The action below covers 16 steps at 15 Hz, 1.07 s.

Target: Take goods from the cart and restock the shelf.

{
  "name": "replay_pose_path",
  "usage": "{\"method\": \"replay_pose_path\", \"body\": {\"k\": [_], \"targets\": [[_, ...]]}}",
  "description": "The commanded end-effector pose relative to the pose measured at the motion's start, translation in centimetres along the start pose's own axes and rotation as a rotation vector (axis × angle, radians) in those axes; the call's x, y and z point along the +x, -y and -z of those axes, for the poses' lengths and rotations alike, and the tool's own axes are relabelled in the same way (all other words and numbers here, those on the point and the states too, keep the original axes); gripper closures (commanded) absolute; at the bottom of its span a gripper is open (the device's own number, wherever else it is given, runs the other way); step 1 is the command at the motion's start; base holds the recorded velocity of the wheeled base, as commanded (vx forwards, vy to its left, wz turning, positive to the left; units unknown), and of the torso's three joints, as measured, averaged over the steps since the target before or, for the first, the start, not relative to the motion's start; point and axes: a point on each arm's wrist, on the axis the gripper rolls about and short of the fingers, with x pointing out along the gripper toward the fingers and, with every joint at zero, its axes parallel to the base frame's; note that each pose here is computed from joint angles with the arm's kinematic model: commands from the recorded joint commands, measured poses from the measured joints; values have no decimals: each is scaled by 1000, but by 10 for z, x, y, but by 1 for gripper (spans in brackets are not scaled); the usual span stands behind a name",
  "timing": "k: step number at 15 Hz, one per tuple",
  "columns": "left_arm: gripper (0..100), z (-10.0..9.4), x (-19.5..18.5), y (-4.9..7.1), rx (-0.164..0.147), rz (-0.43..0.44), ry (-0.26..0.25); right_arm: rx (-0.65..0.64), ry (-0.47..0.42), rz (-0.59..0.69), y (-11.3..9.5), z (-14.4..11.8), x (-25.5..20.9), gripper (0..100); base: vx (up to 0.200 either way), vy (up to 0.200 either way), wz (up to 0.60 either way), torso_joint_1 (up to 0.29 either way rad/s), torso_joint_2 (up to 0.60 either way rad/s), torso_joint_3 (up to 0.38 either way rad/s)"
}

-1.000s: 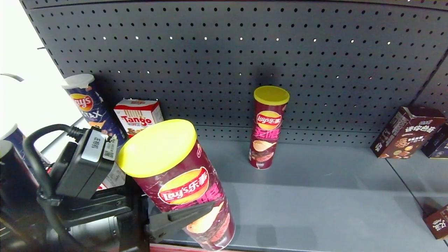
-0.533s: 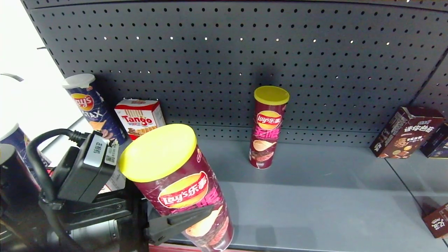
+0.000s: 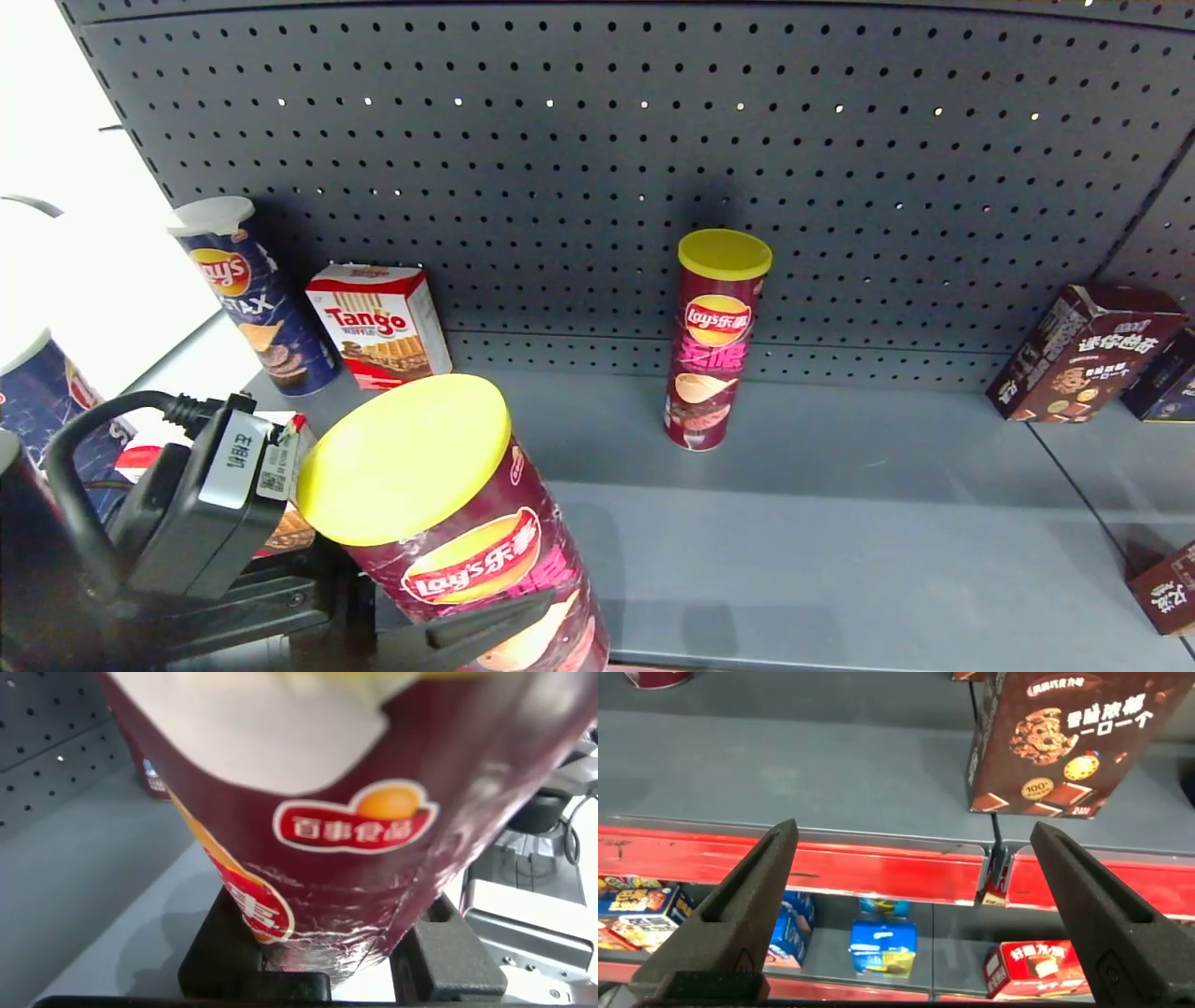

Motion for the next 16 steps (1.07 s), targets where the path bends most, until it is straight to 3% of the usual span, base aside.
{"method": "replay_pose_path", "body": {"k": [1,2,3,4,5,6,8,12,16], "targets": [[100,-4,-2,0,10,-10,17,-11,6,-4,0,-1,0,0,0,0,0,0,0,0],[100,-6,-4,0,12,-17,26,-23,3,-16,0,-3,0,0,0,0,0,0,0,0],[100,-5,-5,0,8,-15,22,-28,77,-78,-1,-44,-6,0,0,0,0,0,0,0],[100,-5,-5,0,5,-16,23,-32,35,-167,-3,-76,4,0,0,0,0,0,0,0],[100,-5,-5,0,5,-16,23,-32,35,-167,-3,-76,4,0,0,0,0,0,0,0],[100,-4,-2,-3,-2,-19,14,-79,73,-249,-4,-106,8,0,0,0,0,0,0,0],[100,-2,2,-6,-6,-16,5,-93,30,-342,-6,-130,27,0,0,0,0,0,0,0],[100,-2,5,-7,-10,-11,4,-125,-78,-532,-13,-138,66,0,0,0,0,0,0,0],[100,-2,4,-6,-11,21,5,-147,-48,-781,-38,-149,99,0,0,0,0,0,0,0]]}}
